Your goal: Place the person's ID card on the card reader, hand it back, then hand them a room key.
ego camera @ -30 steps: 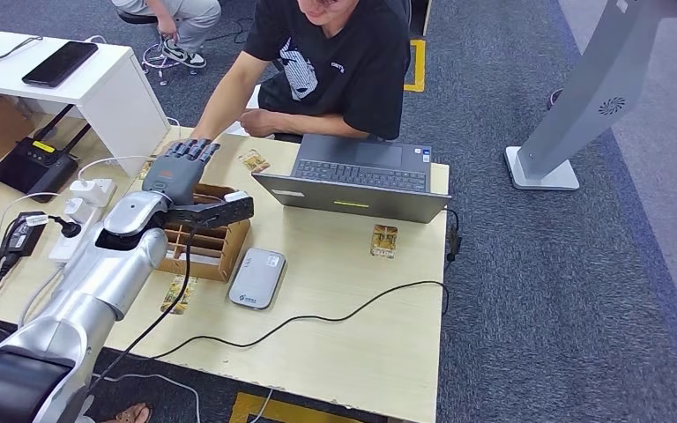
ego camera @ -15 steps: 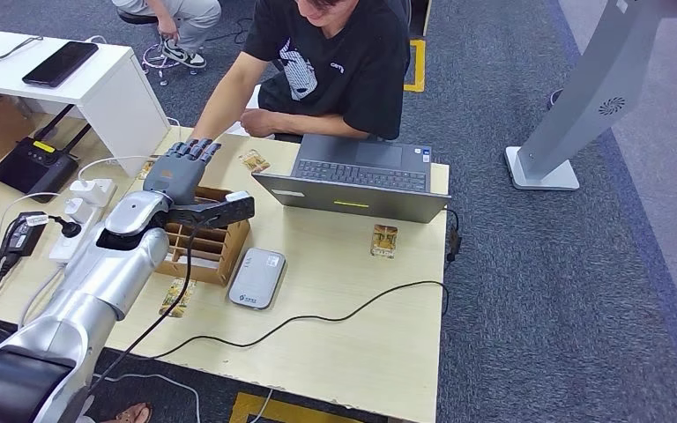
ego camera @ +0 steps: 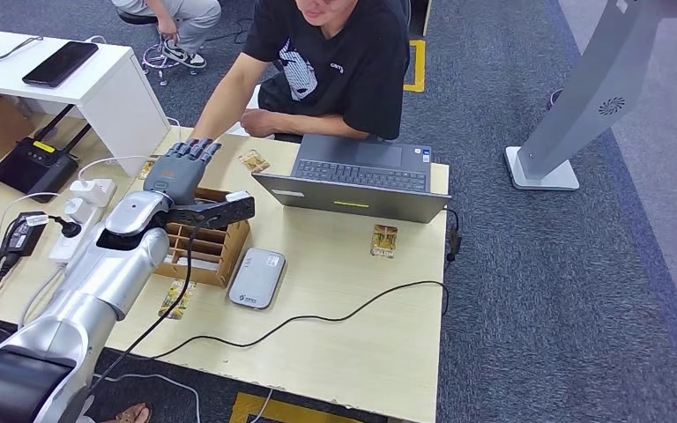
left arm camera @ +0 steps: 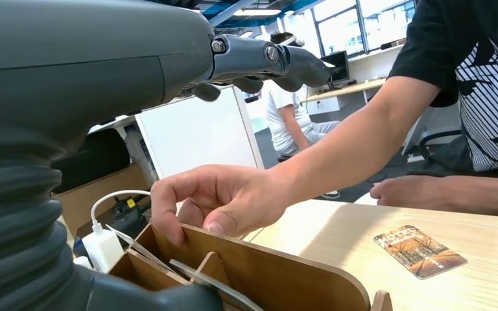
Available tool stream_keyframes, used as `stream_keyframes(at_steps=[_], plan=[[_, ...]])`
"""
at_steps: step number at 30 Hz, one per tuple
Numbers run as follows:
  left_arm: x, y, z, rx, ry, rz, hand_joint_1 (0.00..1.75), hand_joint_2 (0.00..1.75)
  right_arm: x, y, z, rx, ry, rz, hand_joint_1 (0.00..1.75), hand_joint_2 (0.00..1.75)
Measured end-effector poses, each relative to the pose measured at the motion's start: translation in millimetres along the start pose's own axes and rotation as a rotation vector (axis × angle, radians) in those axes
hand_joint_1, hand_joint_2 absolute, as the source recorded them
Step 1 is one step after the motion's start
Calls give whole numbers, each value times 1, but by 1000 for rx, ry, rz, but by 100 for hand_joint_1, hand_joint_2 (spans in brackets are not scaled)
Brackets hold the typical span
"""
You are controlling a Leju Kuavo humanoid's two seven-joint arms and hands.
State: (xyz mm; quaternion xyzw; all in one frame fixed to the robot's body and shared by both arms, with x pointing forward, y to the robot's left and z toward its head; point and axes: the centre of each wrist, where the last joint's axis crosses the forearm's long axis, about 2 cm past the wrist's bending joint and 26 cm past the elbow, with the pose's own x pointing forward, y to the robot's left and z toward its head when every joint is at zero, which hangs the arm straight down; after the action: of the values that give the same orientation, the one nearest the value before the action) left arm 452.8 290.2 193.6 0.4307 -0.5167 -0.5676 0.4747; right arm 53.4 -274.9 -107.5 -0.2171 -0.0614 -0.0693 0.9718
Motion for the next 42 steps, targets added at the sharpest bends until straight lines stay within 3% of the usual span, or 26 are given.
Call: stream_keyframes(at_steps=[3, 5, 9, 33, 35, 36, 39, 40, 42], plan=[[0, 0, 0, 2, -1, 3, 62, 175, 0, 0, 0, 0, -1, 2, 0, 175], [0, 0, 0, 3, -2, 4, 64, 175, 0, 0, 0, 0, -1, 2, 0, 175], [1, 0, 0, 3, -3, 7, 159, 175, 0, 0, 0, 0, -1, 3, 0, 175], [4, 6, -5, -43, -16, -4, 169, 175, 0, 1, 0, 20, -2, 5, 0, 175], [4, 7, -5, -45, -19, -6, 164, 175, 0, 1, 0, 20, -2, 6, 0, 175], [4, 8, -5, -46, -20, -7, 138, 175, 0, 1, 0, 21, -2, 6, 0, 175], [5, 9, -6, -42, -25, -7, 25, 175, 0, 1, 0, 21, -2, 6, 0, 175], [5, 10, -6, -39, -27, -3, 12, 175, 0, 1, 0, 21, -2, 6, 0, 175], [4, 12, -7, -31, -28, 8, 14, 175, 0, 1, 0, 20, -3, 6, 0, 175]])
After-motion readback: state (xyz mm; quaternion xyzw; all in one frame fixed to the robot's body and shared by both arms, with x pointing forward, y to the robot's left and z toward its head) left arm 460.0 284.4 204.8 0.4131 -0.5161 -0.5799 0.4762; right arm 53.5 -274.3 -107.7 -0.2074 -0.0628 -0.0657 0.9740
